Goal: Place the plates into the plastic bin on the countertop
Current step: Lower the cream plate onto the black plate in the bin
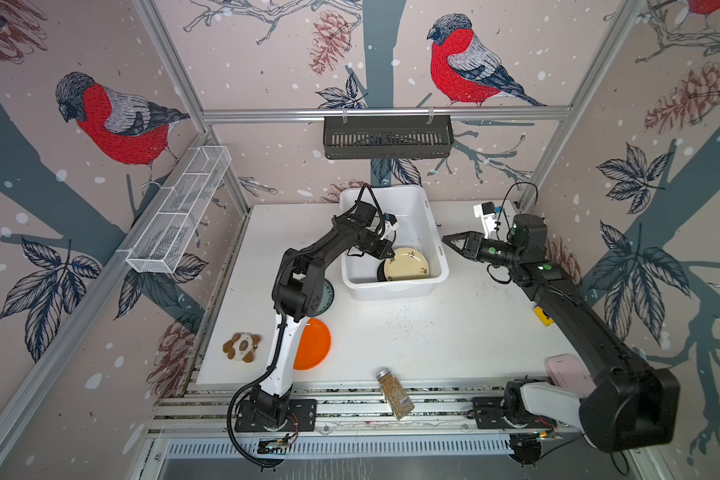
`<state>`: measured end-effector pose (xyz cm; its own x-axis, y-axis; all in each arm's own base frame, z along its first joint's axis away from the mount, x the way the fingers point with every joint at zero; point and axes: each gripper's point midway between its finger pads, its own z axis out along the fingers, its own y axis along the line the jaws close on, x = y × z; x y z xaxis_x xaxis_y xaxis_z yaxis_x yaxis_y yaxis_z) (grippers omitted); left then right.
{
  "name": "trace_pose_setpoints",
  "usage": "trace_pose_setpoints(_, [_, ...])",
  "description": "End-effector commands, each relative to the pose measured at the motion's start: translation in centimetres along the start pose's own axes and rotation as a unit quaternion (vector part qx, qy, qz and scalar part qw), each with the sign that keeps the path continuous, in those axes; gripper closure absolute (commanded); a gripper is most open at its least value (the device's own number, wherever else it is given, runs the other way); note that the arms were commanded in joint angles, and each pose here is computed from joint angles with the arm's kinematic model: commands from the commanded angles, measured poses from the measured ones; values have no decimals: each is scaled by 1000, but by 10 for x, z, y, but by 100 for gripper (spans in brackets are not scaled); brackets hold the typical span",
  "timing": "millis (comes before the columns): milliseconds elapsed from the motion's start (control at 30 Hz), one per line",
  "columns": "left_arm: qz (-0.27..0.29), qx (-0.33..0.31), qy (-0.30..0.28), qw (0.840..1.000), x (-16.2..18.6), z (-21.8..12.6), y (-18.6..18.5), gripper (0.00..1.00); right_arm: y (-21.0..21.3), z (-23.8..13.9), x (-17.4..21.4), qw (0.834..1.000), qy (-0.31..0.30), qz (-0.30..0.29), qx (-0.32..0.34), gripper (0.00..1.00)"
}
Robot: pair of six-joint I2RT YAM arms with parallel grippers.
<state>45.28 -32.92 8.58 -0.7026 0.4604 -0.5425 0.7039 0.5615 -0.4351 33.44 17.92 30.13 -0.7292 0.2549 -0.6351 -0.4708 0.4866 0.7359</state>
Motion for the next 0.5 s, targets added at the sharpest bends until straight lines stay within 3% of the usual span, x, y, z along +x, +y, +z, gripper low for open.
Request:
trace_pose_setpoints(0, [7, 11, 12, 1000, 4, 2, -3, 100, 5, 0, -5, 1000, -8, -14, -10, 71])
trace_pose_setpoints(467, [4, 4, 26, 1000, 12, 13, 5, 100, 0, 3, -4, 1000, -8, -9, -10, 71])
